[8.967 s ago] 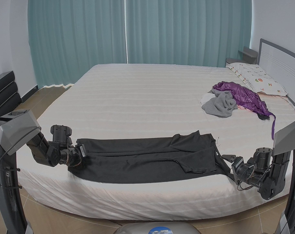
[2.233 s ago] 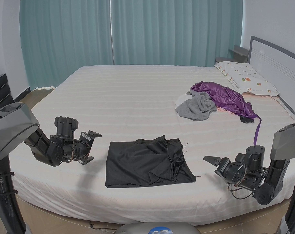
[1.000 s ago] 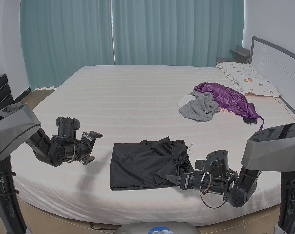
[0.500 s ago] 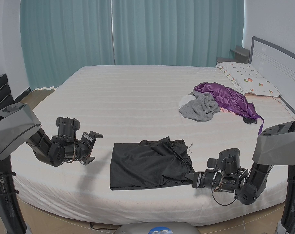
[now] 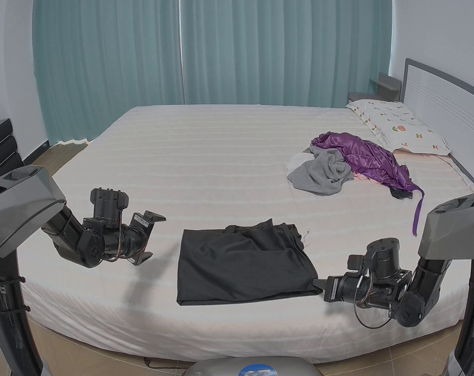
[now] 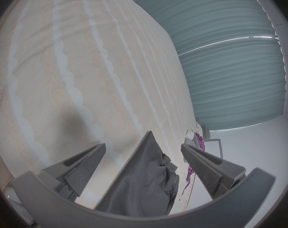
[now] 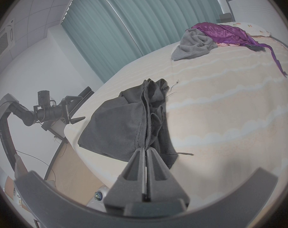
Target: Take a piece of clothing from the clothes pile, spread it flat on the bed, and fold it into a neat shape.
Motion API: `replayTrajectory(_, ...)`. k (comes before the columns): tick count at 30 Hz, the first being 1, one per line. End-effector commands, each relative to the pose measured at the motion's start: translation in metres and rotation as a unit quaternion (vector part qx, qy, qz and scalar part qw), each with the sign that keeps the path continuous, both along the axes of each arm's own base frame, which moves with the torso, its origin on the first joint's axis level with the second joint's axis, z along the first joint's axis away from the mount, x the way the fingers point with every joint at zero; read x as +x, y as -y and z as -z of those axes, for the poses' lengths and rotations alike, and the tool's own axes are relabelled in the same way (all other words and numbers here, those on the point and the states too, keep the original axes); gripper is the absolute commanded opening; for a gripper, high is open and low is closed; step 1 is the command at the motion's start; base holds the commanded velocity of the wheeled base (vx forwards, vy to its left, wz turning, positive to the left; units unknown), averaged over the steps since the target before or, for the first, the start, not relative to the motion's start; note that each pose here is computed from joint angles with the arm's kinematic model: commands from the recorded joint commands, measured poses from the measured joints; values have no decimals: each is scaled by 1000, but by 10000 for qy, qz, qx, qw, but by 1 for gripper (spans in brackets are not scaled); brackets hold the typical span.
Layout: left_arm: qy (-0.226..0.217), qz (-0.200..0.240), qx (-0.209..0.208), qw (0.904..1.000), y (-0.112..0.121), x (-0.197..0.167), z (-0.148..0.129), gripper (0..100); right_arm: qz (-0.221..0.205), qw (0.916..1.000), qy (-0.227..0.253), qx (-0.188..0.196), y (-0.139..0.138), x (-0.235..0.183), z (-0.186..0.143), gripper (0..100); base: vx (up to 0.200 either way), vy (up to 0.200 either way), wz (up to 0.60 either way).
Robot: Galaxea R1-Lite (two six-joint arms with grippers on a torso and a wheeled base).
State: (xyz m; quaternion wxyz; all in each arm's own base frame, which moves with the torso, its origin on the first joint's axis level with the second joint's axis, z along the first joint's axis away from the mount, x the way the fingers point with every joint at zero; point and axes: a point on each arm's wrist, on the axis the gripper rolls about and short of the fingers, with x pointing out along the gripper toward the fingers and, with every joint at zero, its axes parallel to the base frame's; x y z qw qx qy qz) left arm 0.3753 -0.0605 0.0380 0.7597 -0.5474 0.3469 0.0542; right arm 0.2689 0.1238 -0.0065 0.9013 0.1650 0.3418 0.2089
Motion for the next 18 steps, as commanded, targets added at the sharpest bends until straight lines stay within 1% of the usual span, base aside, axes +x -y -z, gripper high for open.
replayTrajectory(1, -13, 0, -3, 10000, 0, 0, 1, 100, 49, 10000, -47, -49, 5, -1, 2, 0, 0, 0, 0)
replayTrajectory(2, -13, 0, -3, 10000, 0, 0, 1, 100, 56, 9999, -82, -78, 6, -1, 4, 0, 0, 0, 0)
replayTrajectory(3, -5, 0, -4, 10000, 0, 0, 0, 100, 94, 9999, -104, -87, 9, -2, 4, 100, 0, 0, 0)
replayTrajectory(6, -13, 0, -3, 10000, 0, 0, 1, 100, 108, 9998, -127, -72, 12, -2, 4, 100, 0, 0, 0)
replayTrajectory(9, -13, 0, -3, 10000, 0, 0, 1, 100, 146, 9999, -34, 6, 12, 0, 0, 100, 0, 0, 0)
replayTrajectory(12, -5, 0, -4, 10000, 0, 0, 0, 100, 206, 9995, 215, 137, 13, 8, -13, 100, 0, 0, 0)
replayTrajectory(13, -5, 0, -4, 10000, 0, 0, 0, 100, 206, 9995, 215, 137, 13, 8, -13, 100, 0, 0, 0)
replayTrajectory(16, -12, -6, 2, 10000, 0, 0, 1, 100, 259, 9983, 433, 295, 8, 25, -20, 100, 0, 0, 0)
replayTrajectory(18, -5, 0, -4, 10000, 0, 0, 1, 100, 291, 9978, 465, 367, 4, 34, -23, 100, 0, 0, 0)
